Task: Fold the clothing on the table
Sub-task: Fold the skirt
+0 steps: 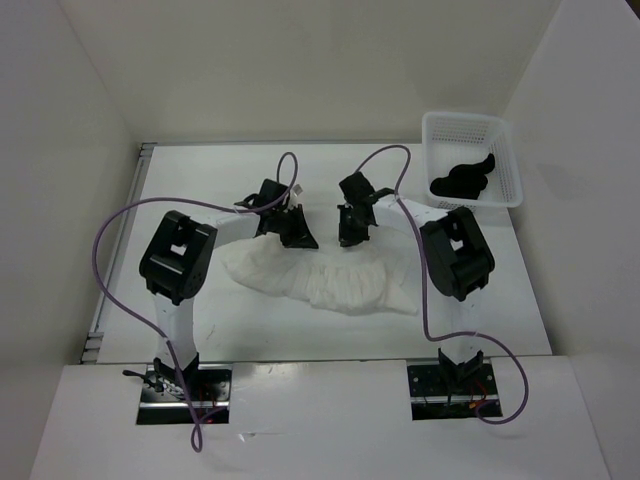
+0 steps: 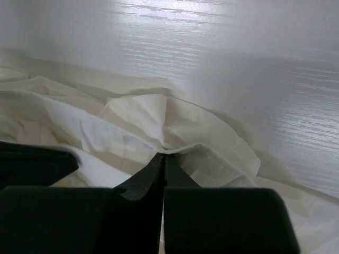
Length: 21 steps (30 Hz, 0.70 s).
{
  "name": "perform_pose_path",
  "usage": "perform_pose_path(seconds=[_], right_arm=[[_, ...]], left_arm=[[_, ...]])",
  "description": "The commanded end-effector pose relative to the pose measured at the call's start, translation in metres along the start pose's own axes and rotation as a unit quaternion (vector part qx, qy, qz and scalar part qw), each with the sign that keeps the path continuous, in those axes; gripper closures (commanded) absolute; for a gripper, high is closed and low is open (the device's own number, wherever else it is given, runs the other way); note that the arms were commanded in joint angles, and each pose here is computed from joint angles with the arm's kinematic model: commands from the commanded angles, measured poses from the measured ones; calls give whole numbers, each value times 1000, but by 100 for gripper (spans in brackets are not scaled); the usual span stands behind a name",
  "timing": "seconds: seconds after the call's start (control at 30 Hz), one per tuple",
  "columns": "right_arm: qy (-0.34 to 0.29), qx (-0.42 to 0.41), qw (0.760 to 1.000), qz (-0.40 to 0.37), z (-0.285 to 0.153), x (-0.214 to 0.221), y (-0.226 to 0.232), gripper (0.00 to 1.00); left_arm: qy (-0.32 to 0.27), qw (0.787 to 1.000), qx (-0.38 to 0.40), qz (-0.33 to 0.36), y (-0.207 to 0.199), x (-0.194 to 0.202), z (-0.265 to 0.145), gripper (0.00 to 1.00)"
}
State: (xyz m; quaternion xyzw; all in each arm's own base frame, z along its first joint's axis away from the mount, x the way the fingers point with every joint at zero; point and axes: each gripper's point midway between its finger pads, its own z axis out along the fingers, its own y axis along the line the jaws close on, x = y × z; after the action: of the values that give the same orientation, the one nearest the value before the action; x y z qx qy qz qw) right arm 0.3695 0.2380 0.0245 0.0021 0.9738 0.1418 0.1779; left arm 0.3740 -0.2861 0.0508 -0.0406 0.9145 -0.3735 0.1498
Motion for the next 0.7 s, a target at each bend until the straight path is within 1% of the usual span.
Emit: perform_pose_path(seconds=[0.0, 0.03, 0.07, 0.1, 0.13, 0.17, 0.23, 0.27, 0.33, 0.4, 0.43, 0.53, 0.67], right_arm=[[-31, -21, 999, -7, -3, -16, 7, 100], [-42, -25, 999, -3, -8, -23, 7, 98], [-43, -35, 998, -4, -12, -24, 11, 90], [-60, -49, 997, -22, -26, -33, 18, 83], [-62, -59, 996, -33, -32, -35, 22, 79], [-61, -80, 994, -46, -43, -37, 32, 73], [-66, -98, 990, -82, -57, -42, 40, 68], [-55, -101, 989, -95, -64, -38, 40, 64], [-39, -117, 983, -134, -69, -31, 43, 61], [-24, -121, 979, -162, -69, -21, 44, 61], [-9, -123, 976, -178, -65, -9, 43, 60], [3, -149, 969, -197, -66, 1, 46, 60], [34, -180, 961, -206, -56, 12, 53, 59]], left_arm=[[-5, 1000, 7, -8, 3, -10, 6, 100], [-1, 1000, 3, -11, 7, -8, 9, 100], [-4, 1000, 2, -10, 10, -11, 7, 100], [-4, 1000, 2, -10, 10, -11, 7, 100], [-1, 1000, -1, -12, 13, -8, 8, 100], [-5, 1000, 3, -9, 9, -10, 5, 100], [-13, 1000, -4, -2, 8, -13, 0, 100], [-22, 1000, -1, 0, 4, -21, -6, 100], [-20, 1000, -2, 3, 3, -21, -7, 100], [-30, 1000, 1, 4, -1, -32, -11, 100], [-30, 1000, 1, 4, -1, -32, -11, 100], [-34, 999, 4, 6, -6, -37, -13, 100], [-33, 999, 3, 10, -8, -38, -14, 100]])
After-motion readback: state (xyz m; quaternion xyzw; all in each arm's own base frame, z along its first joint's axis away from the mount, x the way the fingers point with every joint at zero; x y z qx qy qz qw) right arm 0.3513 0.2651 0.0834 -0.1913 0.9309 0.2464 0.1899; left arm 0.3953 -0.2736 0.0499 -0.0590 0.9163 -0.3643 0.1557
